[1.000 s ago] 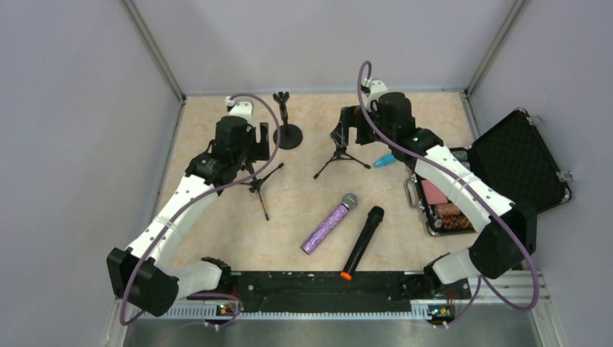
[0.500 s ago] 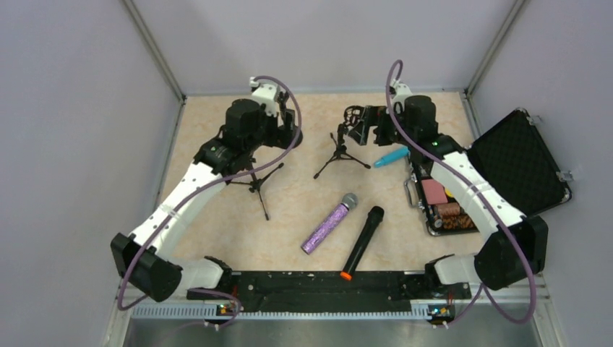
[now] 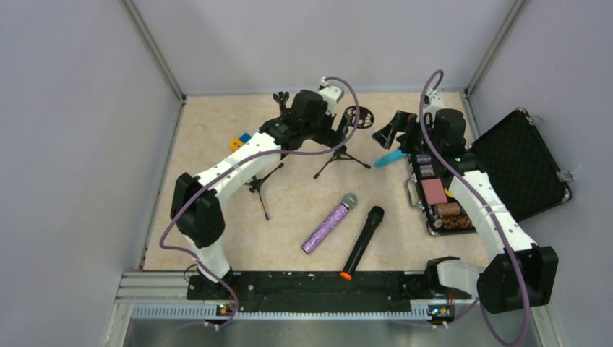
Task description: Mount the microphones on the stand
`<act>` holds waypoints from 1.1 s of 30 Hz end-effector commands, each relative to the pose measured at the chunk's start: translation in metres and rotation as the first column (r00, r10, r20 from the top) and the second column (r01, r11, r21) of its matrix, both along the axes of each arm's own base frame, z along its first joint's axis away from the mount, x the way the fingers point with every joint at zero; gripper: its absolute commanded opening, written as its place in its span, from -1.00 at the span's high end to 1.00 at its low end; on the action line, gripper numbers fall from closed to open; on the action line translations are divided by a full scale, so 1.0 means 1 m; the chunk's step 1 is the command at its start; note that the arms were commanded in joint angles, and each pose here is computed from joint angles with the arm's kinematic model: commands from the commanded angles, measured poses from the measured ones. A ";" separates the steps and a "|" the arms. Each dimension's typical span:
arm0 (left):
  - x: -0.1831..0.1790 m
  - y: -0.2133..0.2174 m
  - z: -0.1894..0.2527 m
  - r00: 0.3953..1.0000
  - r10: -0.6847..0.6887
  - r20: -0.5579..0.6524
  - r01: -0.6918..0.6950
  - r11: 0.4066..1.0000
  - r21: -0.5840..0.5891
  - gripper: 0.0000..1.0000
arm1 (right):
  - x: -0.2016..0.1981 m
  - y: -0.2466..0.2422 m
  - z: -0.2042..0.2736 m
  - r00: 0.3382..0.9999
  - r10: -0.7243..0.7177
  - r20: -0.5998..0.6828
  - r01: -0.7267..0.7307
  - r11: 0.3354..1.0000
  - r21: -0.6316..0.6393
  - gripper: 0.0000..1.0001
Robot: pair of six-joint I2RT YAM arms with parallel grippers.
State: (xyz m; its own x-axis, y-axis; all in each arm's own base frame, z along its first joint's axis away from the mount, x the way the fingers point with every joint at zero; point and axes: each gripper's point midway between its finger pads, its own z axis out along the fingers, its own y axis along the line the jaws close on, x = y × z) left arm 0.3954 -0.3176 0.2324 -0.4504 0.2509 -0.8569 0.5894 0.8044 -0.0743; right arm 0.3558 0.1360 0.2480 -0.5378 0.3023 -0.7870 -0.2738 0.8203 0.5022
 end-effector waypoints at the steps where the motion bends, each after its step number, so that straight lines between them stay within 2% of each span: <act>1: 0.020 -0.037 0.028 0.993 -0.064 0.104 0.070 0.996 -0.053 -0.97 | -0.004 -0.001 0.019 0.998 0.011 0.063 -0.013 1.000 0.024 -0.98; 8: 0.049 -0.059 0.001 0.991 -0.067 0.113 0.068 0.998 -0.008 -0.87 | -0.005 0.000 0.018 0.998 0.016 0.060 -0.018 1.000 0.022 -0.98; 14: 0.050 -0.067 -0.018 0.989 -0.113 0.094 0.112 0.994 0.016 -0.50 | -0.004 0.000 0.017 0.998 0.020 0.058 -0.021 0.999 0.024 -0.98; 16: 0.047 -0.065 -0.024 0.989 -0.117 0.084 0.116 0.993 0.024 -0.23 | -0.004 0.001 0.016 0.998 0.024 0.058 -0.026 0.999 0.024 -0.98; 18: 0.042 -0.060 -0.031 0.990 -0.117 0.074 0.115 0.993 0.032 0.13 | -0.004 0.001 0.016 0.998 0.026 0.056 -0.028 0.999 0.026 -0.98; 20: 0.038 -0.054 -0.026 0.991 -0.104 0.090 0.102 0.994 0.027 0.60 | -0.004 0.002 0.014 0.998 0.028 0.054 -0.030 0.999 0.028 -0.98; 23: 0.032 -0.044 -0.023 0.991 -0.085 0.104 0.083 0.996 0.027 0.97 | -0.003 0.003 0.012 0.998 0.034 0.049 -0.036 0.999 0.033 -0.98; 33: 0.012 -0.002 -0.016 0.992 0.010 0.122 -0.020 0.996 0.083 1.00 | -0.001 0.006 0.005 0.998 0.048 0.033 -0.049 0.998 0.041 -0.98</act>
State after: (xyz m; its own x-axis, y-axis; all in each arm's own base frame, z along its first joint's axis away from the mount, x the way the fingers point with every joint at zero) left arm 0.4135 -0.3420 0.1835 -0.3871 0.3516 -0.8524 0.6349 0.7720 0.0301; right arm 0.3494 0.1406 0.2449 -0.5562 0.2958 -0.7766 -0.3022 0.7986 0.5206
